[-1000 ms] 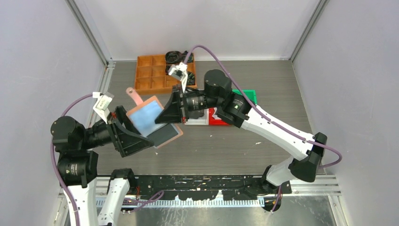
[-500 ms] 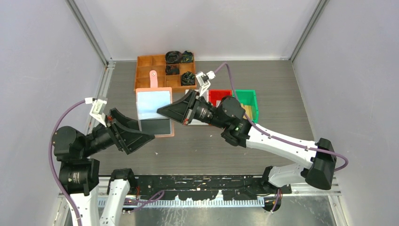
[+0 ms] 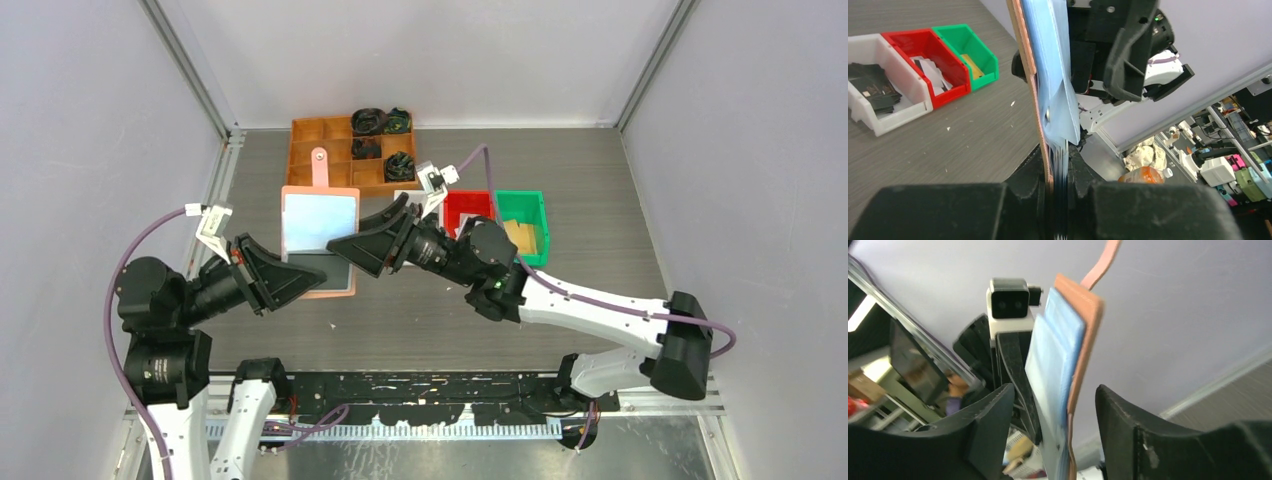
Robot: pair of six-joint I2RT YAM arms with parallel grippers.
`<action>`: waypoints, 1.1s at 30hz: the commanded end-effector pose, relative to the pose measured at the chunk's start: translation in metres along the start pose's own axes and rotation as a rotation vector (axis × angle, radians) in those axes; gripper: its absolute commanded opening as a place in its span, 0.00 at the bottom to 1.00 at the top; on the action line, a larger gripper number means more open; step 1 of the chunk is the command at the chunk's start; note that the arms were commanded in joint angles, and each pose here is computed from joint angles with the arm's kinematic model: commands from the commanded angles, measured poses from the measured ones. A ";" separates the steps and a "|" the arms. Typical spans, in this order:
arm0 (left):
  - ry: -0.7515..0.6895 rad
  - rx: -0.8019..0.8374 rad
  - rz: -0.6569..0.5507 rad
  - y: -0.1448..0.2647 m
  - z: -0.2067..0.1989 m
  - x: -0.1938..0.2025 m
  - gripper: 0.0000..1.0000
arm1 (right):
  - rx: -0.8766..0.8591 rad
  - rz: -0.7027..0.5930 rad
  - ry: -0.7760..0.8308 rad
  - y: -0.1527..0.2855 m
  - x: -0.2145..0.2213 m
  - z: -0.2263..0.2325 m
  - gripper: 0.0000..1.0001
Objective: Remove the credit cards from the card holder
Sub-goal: Remove the credit card from the card holder.
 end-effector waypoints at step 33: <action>0.017 0.067 0.135 0.002 -0.005 -0.003 0.00 | 0.048 0.469 0.668 -0.016 -0.037 0.028 0.50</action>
Point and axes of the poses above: each gripper's point midway between its finger pads, its own y axis back along the fingers, its own z axis along the line the jaws close on, x = y × z, the point moved 8 cm from there along y, back along the fingers, and after that the axes turned 5 degrees about -y, right-handed, at the moved point
